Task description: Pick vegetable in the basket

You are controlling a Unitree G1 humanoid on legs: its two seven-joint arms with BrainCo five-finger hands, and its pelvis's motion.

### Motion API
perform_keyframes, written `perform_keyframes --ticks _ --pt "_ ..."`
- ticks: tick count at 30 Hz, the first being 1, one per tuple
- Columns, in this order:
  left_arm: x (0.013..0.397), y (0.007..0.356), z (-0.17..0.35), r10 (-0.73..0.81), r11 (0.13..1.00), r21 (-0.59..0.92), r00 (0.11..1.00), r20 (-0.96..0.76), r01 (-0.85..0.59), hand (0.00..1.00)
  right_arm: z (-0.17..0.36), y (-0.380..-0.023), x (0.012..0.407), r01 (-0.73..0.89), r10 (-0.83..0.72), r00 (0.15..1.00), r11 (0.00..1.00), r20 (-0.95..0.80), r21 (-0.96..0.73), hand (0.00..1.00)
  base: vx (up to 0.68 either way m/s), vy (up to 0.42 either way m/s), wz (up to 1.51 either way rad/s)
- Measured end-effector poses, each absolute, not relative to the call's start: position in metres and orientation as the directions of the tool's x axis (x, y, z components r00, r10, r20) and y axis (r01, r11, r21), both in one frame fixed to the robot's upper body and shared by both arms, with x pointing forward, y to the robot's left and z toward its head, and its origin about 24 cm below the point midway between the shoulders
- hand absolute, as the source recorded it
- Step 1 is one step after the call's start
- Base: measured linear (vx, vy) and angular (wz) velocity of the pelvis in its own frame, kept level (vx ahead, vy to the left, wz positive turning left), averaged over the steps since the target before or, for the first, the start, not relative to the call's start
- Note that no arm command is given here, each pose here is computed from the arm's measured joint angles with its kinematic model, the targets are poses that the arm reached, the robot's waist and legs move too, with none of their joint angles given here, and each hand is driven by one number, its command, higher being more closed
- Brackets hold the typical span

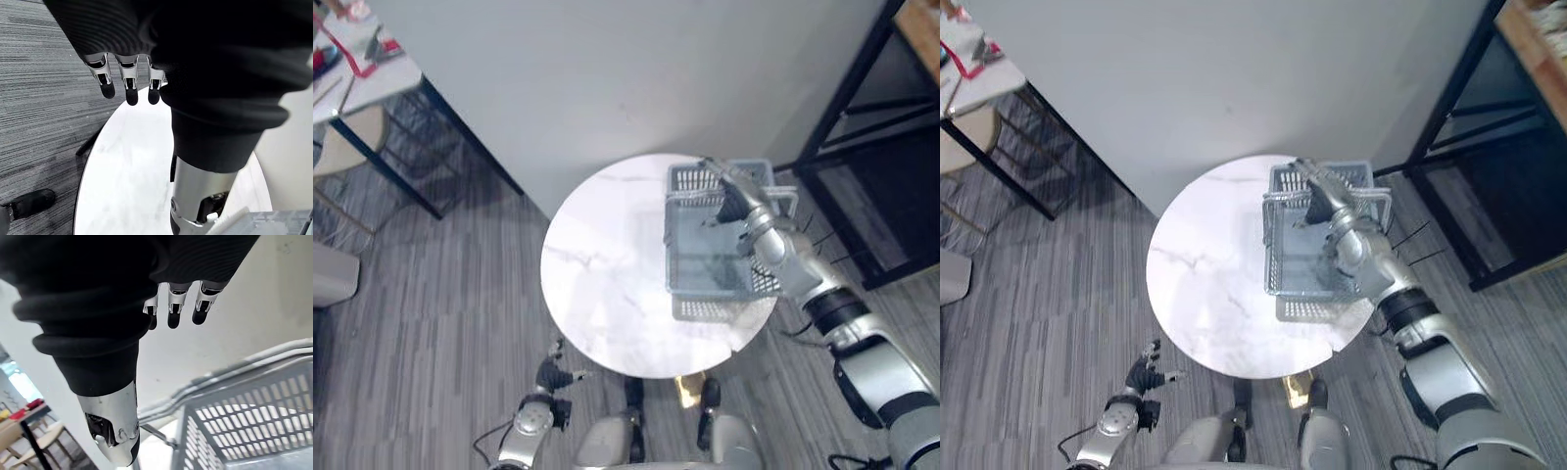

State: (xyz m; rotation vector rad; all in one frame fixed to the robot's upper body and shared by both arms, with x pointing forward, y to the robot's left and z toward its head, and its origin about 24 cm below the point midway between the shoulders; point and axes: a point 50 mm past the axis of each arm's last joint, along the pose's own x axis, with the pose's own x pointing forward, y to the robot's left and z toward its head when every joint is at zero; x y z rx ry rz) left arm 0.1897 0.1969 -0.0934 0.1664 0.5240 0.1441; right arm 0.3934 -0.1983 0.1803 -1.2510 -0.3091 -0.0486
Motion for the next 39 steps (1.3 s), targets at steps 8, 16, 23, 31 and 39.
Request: perform_keyframes --ticks 8,16,23,31,39 --pt "0.202 0.202 -0.084 0.205 0.976 0.161 0.876 -0.437 -0.148 0.0 0.203 -0.279 0.394 0.275 -0.191 0.954 0.246 0.232 -0.929 1.0 0.0 -0.016 0.17" --pt "0.204 0.202 -0.083 0.2 0.977 0.16 0.88 -0.431 -0.144 0.0 0.211 -0.287 0.389 0.344 -0.225 0.934 0.36 0.278 -0.867 1.0 0.01 -0.008 -0.03" --pt "0.205 0.199 -0.082 0.196 0.978 0.154 0.881 -0.431 -0.142 0.0 0.194 -0.293 0.363 0.391 -0.213 0.92 0.444 0.329 -0.807 1.0 0.04 0.0 -0.05" --pt "0.188 0.193 -0.091 0.198 0.979 0.148 0.856 -0.477 -0.144 0.0 0.147 -0.289 0.314 0.375 -0.2 0.926 0.576 0.319 -0.726 1.0 0.01 0.02 -0.2" --pt "0.167 0.214 -0.092 0.274 0.962 0.154 0.823 -0.498 -0.226 0.0 0.088 -0.305 0.245 0.402 -0.36 0.915 0.774 0.183 -0.489 1.0 0.06 0.002 -0.16"
